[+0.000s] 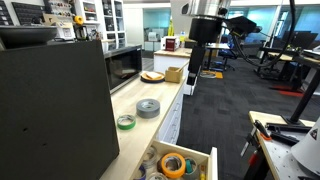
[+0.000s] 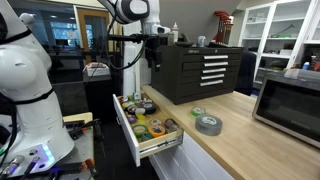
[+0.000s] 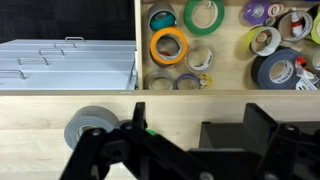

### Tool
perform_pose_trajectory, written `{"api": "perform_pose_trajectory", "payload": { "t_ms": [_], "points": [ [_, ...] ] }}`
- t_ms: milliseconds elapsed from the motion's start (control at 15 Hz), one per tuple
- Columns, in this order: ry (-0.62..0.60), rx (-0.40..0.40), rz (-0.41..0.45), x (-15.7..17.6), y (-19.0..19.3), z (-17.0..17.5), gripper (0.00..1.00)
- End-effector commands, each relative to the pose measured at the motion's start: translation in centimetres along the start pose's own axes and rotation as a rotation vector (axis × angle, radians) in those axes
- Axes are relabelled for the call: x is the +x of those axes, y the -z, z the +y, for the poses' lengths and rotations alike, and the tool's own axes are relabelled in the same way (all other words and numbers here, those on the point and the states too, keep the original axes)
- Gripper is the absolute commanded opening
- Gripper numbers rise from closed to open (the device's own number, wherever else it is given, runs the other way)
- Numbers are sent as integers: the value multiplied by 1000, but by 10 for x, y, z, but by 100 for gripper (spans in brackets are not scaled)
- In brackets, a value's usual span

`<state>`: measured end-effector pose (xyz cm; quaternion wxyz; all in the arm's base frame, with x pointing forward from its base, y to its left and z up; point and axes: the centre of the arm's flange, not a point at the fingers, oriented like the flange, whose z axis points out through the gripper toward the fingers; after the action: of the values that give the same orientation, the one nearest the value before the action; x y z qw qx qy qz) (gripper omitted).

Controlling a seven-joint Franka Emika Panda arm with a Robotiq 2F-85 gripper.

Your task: Pick up the green masking tape and put it in the open drawer

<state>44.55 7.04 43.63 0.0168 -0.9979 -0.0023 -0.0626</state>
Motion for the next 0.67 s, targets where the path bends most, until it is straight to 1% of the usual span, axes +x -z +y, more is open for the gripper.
{"api": "perform_pose_trajectory", "payload": {
  "t_ms": [0,267,600],
  "points": [
    [12,5,30,12,-7,7,100],
    [58,27,59,30,-19,16,100],
    [164,38,71,61,-55,28,100]
  ]
}}
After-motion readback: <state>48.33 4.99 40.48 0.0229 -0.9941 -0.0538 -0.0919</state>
